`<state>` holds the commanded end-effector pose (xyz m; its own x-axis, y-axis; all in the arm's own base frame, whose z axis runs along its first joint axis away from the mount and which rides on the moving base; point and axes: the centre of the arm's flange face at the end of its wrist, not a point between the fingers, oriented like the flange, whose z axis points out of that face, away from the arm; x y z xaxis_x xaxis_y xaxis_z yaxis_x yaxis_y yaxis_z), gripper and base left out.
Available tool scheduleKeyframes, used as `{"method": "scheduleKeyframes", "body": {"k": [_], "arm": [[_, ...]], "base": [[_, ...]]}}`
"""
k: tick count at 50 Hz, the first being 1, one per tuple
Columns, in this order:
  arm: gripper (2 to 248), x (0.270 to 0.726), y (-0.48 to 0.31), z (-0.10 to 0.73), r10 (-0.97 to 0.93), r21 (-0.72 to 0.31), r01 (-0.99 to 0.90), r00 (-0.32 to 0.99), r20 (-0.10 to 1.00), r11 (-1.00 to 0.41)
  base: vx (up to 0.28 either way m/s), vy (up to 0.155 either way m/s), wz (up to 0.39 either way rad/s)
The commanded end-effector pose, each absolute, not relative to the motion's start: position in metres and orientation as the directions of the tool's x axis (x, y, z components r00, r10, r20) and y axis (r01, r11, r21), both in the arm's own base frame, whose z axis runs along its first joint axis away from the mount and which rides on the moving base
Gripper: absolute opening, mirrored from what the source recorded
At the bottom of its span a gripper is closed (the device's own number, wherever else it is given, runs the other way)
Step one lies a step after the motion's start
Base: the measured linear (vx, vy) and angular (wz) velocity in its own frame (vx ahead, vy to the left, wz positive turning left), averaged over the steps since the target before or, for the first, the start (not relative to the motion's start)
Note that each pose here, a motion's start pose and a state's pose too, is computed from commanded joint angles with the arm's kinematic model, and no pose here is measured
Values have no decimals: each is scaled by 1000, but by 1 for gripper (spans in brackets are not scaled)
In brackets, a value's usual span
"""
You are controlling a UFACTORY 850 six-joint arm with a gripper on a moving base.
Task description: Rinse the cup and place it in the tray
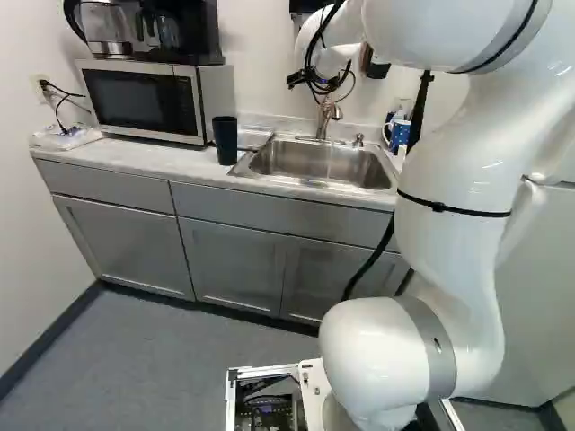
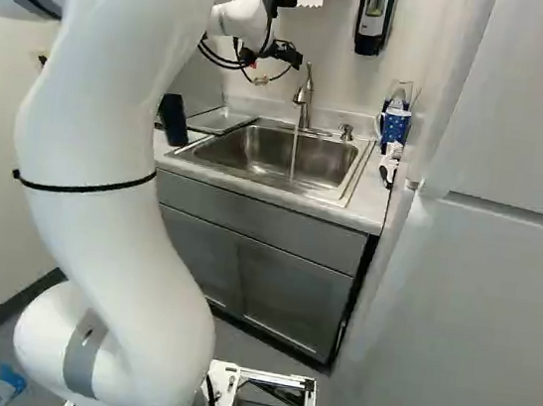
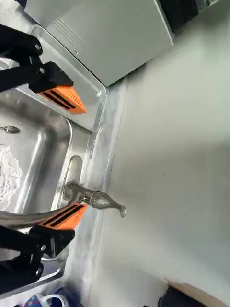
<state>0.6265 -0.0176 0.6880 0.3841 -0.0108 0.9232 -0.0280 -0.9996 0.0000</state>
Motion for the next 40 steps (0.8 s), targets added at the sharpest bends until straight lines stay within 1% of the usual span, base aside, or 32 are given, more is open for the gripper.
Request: {"method": "scheduleKeyframes", "body": {"k": [40], "arm": [[247,584,-22,688,-16,0,-38,424,906,-999]], "base": [[0,0,0]]}}
